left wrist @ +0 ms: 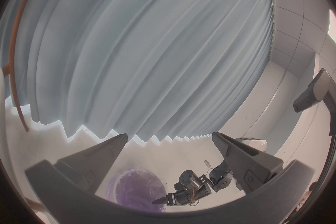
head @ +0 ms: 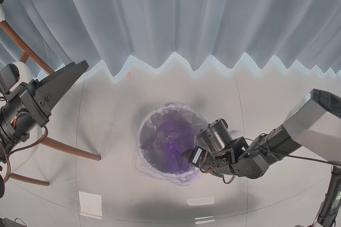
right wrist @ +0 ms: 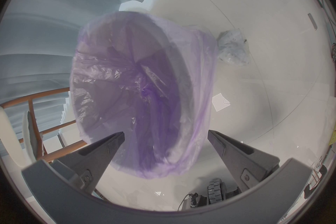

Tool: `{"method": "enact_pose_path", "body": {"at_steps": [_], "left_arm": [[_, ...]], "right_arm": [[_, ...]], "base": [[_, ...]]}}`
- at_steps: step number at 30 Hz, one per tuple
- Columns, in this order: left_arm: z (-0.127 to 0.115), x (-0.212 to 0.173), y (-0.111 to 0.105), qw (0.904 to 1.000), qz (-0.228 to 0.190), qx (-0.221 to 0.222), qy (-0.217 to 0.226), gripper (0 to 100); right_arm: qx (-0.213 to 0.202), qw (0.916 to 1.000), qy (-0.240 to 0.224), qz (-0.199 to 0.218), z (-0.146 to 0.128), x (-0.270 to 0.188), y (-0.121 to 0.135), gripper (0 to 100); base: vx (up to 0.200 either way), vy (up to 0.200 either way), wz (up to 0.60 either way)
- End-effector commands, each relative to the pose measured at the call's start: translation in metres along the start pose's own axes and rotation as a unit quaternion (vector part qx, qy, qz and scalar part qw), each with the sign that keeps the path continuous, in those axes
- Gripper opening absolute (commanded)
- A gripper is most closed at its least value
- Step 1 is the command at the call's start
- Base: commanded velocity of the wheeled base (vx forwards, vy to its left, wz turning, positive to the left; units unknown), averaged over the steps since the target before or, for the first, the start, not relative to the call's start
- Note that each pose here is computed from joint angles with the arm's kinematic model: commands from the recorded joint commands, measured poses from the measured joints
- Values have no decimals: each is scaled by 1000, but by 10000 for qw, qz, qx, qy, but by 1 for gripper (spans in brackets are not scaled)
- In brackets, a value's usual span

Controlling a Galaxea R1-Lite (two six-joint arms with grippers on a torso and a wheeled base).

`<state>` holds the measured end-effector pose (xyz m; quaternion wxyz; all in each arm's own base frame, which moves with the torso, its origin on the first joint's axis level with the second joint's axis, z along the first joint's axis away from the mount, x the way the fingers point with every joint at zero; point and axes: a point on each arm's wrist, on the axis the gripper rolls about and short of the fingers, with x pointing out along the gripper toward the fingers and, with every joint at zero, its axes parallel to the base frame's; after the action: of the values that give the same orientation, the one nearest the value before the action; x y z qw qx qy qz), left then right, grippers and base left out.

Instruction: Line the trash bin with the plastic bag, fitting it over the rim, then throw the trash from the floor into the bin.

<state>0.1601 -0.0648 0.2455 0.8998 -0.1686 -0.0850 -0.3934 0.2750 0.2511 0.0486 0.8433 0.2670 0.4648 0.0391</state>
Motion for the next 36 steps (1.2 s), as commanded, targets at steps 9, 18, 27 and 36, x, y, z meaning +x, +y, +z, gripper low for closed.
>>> {"method": "enact_pose_path", "body": {"at_steps": [9,18,27,36], "left_arm": [[2,-2,6,9999,152,56,-31,100],[3,-2,6,9998,157,62,-40,100],[2,-2,7,9998,165,52,-21,100],[-7,-3,10,9996,220,-39,149,100]], "right_arm": [[47,9995,127,-280,-7,45,-4,100],[126,9991,79,-409,2,52,-12,0],[-750,9965,-88,-354,24,26,-18,0],[-1905,9800,-149,-548,36,19,-56,0]], "base": [[0,0,0],[0,0,0],[0,0,0],[0,0,0]]}}
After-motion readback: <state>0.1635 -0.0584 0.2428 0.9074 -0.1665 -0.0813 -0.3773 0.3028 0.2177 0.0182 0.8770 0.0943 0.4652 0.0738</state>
